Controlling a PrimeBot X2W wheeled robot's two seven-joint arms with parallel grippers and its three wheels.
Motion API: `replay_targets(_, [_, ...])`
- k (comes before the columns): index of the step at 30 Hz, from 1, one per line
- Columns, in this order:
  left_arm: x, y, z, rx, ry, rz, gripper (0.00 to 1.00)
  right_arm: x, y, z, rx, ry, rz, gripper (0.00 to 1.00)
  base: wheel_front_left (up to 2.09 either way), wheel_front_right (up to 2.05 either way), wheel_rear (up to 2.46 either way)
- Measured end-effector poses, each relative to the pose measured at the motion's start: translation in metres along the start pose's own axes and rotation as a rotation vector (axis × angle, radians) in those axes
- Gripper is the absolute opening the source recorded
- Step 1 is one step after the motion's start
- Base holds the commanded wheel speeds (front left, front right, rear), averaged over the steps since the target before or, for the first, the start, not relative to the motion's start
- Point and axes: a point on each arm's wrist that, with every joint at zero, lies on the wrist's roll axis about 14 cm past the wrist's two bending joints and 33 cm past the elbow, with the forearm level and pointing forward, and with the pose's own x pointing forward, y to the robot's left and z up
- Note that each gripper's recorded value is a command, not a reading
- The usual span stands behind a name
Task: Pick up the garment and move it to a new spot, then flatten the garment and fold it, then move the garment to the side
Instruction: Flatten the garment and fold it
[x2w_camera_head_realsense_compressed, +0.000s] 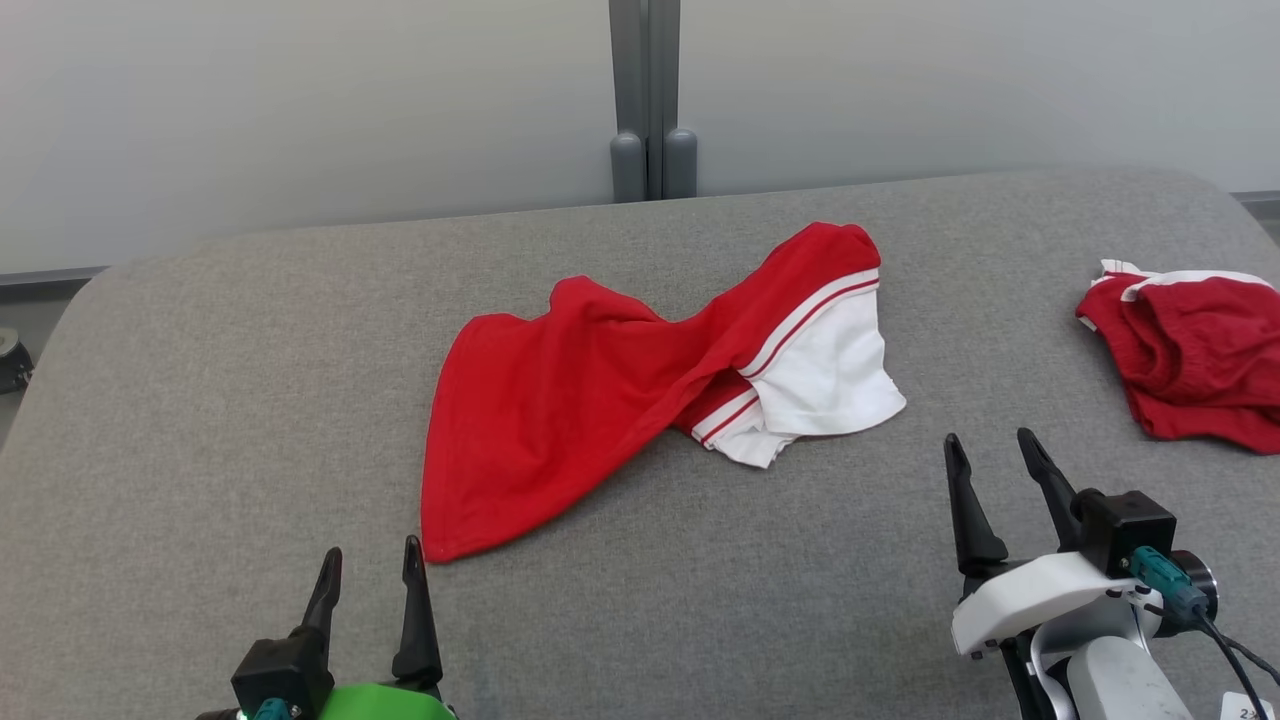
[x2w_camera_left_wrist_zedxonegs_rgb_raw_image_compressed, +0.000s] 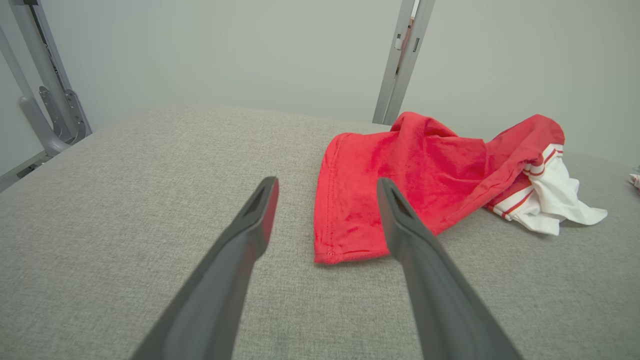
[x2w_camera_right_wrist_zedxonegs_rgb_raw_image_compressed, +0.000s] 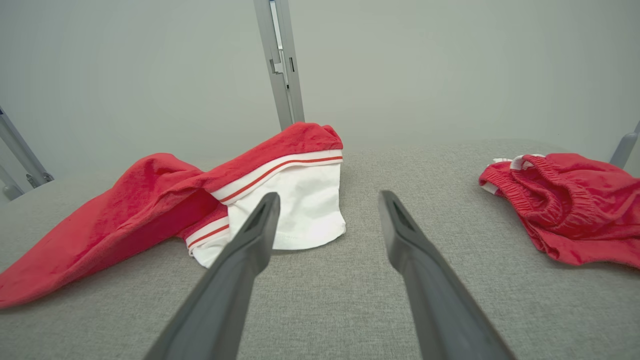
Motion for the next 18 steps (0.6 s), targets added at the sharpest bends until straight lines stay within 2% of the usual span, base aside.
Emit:
replay_targets(8, [-0.002,0.001,-0.012,-0.019,0.039,0.012,1.0,0.001,-0.001,-0.004,-0.004,0.011,-0.003,1.0,0.0,0.0,0.0])
replay_targets(10, [-0.003,0.001,-0.026,-0.053,0.09,0.017,1.0,0.002,-0.002,-0.005,-0.005,0.015,-0.003,1.0,0.0,0.0,0.0])
replay_targets(18, [0.017,-0.001,-0.06,-0.046,0.253,0.01,1.0,0.01,-0.002,-0.009,-0.006,0.025,-0.002,1.0,0.0,0.0,0.0])
